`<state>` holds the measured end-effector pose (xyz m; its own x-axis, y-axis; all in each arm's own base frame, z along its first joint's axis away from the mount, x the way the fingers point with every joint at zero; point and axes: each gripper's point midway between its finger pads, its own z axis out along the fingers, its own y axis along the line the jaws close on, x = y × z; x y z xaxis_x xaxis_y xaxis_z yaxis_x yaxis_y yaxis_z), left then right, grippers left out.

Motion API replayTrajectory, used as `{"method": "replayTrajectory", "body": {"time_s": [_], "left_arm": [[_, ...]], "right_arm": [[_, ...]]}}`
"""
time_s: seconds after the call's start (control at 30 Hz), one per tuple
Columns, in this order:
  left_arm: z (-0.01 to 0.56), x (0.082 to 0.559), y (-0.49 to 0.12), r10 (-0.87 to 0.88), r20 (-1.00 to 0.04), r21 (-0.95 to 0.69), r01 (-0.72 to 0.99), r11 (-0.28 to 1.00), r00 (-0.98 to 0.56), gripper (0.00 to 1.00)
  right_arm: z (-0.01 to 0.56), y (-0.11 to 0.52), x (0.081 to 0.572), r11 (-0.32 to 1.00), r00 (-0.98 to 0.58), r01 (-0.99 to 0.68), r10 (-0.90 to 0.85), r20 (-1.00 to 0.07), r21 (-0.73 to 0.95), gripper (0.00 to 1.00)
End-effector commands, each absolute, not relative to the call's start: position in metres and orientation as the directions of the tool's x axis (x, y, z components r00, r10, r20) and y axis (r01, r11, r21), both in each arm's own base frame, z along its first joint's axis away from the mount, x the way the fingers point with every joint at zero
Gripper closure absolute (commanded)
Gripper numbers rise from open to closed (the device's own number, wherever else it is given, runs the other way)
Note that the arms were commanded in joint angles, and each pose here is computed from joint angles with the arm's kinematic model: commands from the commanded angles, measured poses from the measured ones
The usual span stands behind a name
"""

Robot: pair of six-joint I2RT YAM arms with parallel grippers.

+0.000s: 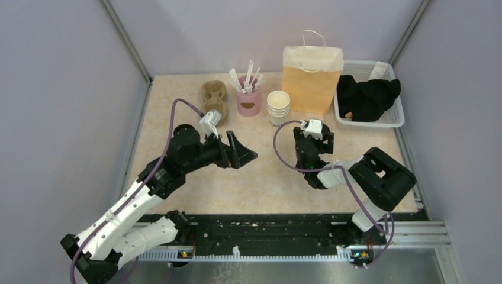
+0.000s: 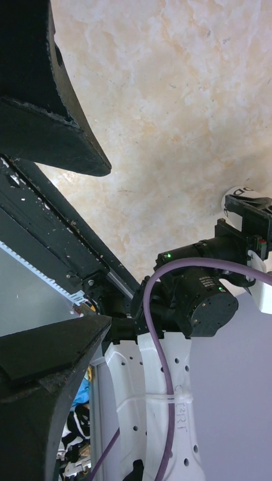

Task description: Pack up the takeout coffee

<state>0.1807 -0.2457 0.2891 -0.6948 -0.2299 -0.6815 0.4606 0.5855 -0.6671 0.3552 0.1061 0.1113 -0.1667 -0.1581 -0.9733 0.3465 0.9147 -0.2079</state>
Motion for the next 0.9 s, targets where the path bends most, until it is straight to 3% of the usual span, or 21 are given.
{"method": "replayTrajectory", "body": {"time_s": [0.0, 0.87], "left_arm": [[0.318, 0.182, -0.242, -0.269, -0.722, -0.654, 0.504, 0.564, -0.637, 0.02], [0.317, 0.184, -0.254, -0.25, -0.693, -0.679, 0.494, 0.543, -0.676, 0.02]], "right_arm": [[0.118, 0.116, 0.354, 0.916, -0.116, 0.361, -0.145, -0.983, -0.178, 0.02], [0.105, 0.112, 0.313, 0.929, -0.409, 0.285, -0.103, -0.906, -0.234, 0.01]]}}
